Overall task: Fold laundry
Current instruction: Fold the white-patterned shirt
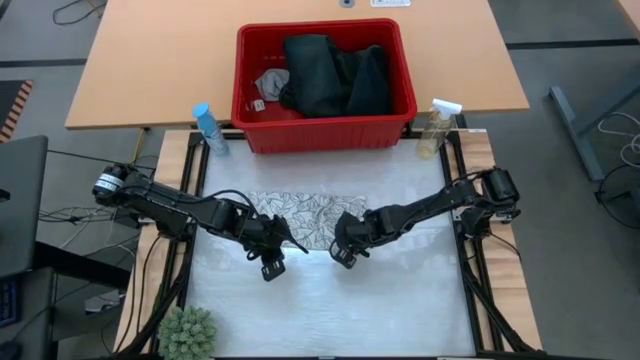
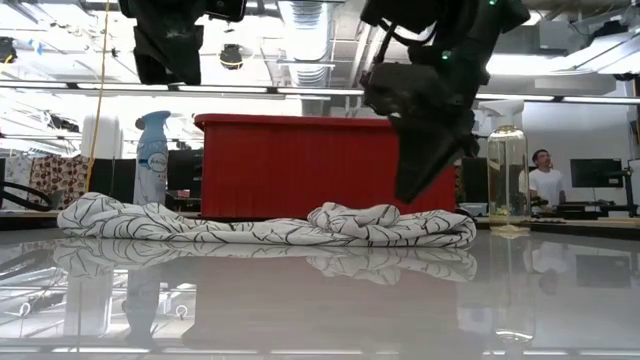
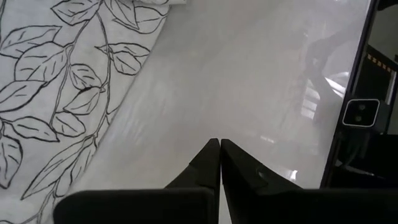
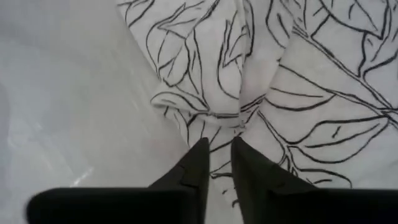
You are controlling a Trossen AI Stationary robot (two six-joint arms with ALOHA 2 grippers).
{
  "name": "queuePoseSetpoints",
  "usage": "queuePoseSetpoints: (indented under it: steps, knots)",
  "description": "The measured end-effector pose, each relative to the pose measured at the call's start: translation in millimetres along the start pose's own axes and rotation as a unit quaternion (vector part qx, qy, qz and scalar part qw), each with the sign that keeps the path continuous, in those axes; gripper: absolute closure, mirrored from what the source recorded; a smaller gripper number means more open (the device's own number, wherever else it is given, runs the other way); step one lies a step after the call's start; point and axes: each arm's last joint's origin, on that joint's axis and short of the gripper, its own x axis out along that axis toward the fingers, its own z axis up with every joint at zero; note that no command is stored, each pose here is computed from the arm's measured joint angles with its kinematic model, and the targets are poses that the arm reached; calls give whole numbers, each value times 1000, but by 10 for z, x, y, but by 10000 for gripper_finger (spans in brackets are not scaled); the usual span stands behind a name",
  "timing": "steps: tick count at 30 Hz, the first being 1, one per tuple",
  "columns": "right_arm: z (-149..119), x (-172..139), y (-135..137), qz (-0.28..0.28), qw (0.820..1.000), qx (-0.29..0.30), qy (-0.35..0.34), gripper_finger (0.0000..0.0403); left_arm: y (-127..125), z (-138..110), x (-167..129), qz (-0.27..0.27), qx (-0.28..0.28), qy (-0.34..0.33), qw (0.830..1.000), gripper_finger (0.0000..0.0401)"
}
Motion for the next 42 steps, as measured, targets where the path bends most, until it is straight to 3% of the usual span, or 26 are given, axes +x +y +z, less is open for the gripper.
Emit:
queuePoseSetpoints:
  steps: [9, 15, 25, 33, 39, 42]
  knots:
    - [99, 23, -108, -12, 999, 33, -5, 207, 0, 2, 0, 0, 9, -1, 1000, 388]
    - [101, 75, -105, -15, 999, 33, -5, 198, 0, 2, 0, 0, 9, -1, 1000, 383]
    - [59, 254, -77, -9, 999, 26, 19, 230, 2, 0, 0, 1, 9, 0, 1000, 383]
    - [163, 184, 21, 27, 1000, 9, -10, 384, 8, 0, 0, 8, 9, -4, 1000, 383]
    - [347, 93, 91, 55, 997, 11, -44, 358, 11, 4, 0, 14, 10, -9, 1000, 383]
    - [442, 87, 109, 100, 993, -3, -61, 352, 13, 7, 0, 19, 10, -14, 1000, 383]
